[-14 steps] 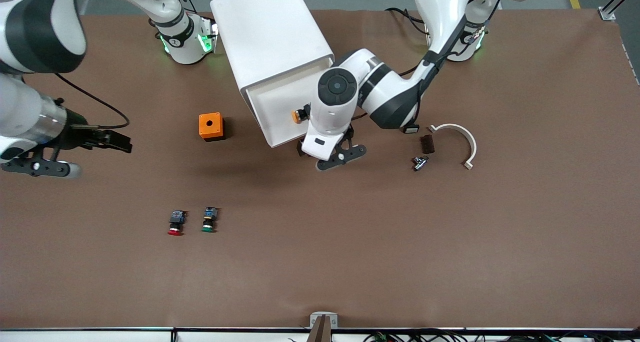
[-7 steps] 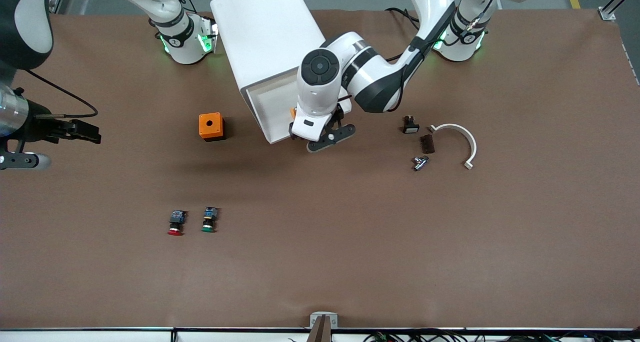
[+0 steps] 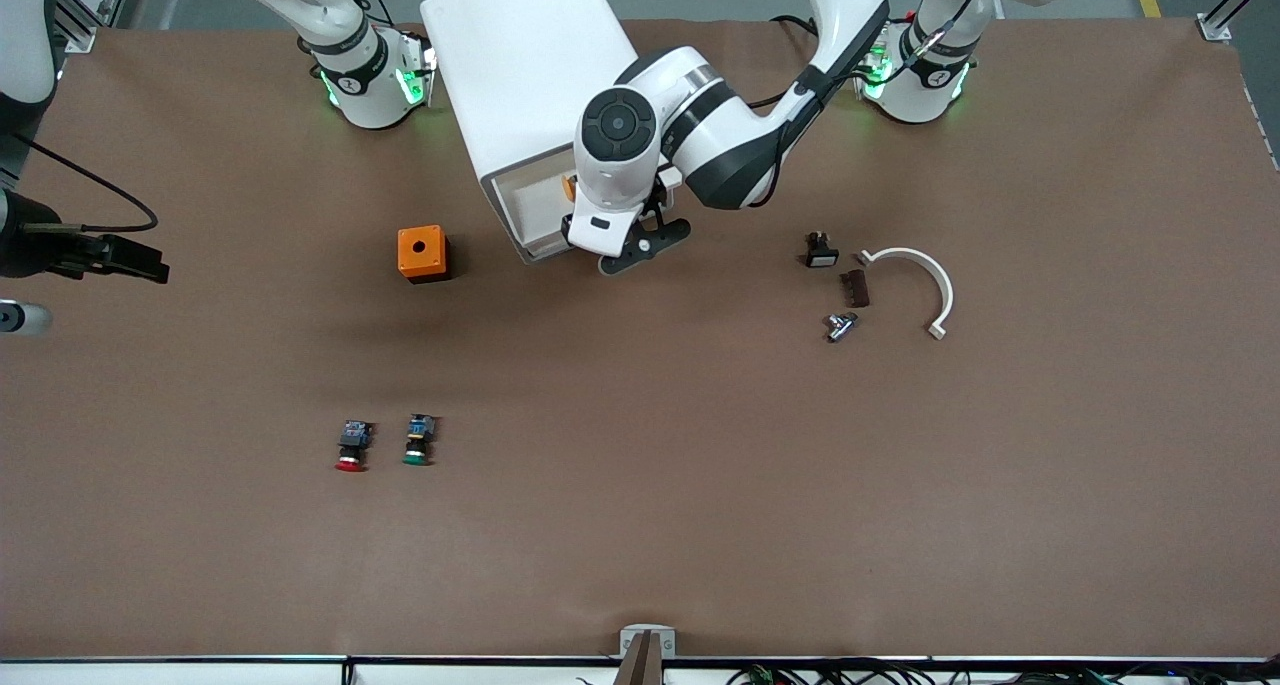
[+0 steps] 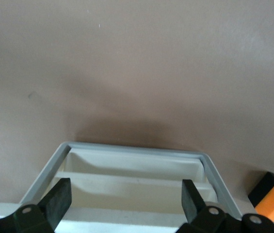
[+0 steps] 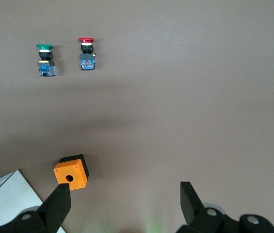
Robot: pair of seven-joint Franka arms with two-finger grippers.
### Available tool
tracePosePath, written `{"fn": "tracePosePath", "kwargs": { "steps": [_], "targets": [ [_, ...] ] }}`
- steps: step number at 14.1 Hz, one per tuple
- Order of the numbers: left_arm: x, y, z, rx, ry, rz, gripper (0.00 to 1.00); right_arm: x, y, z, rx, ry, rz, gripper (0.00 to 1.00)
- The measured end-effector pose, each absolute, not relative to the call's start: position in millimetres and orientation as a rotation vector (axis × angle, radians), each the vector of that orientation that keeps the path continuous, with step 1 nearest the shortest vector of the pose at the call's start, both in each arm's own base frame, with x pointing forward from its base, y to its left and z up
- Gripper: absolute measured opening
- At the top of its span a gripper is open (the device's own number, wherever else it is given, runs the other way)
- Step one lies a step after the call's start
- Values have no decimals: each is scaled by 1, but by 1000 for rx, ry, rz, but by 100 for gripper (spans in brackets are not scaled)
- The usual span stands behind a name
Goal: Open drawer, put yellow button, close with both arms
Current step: 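Push the drawer closed into the cabinet with the left gripper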
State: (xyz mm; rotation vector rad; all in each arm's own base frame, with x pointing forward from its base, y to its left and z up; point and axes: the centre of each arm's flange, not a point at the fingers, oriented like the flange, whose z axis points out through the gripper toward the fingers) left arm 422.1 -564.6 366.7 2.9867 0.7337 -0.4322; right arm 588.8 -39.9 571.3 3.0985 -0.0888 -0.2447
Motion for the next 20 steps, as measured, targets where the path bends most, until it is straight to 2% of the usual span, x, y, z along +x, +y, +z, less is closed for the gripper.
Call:
{"fn": "tracePosePath", "kwargs": {
  "steps": [8, 14, 20],
  "targets": [
    [398, -578, 360, 2900, 845, -639, 100, 589, -36, 582, 3096, -78, -224, 100],
    [395, -580, 352, 2826, 900, -762, 100, 588, -44, 588, 3095, -113, -215, 100],
    [397, -583, 345, 2758, 941, -786, 100, 575, -55, 604, 3149, -166, -232, 100]
  ]
}}
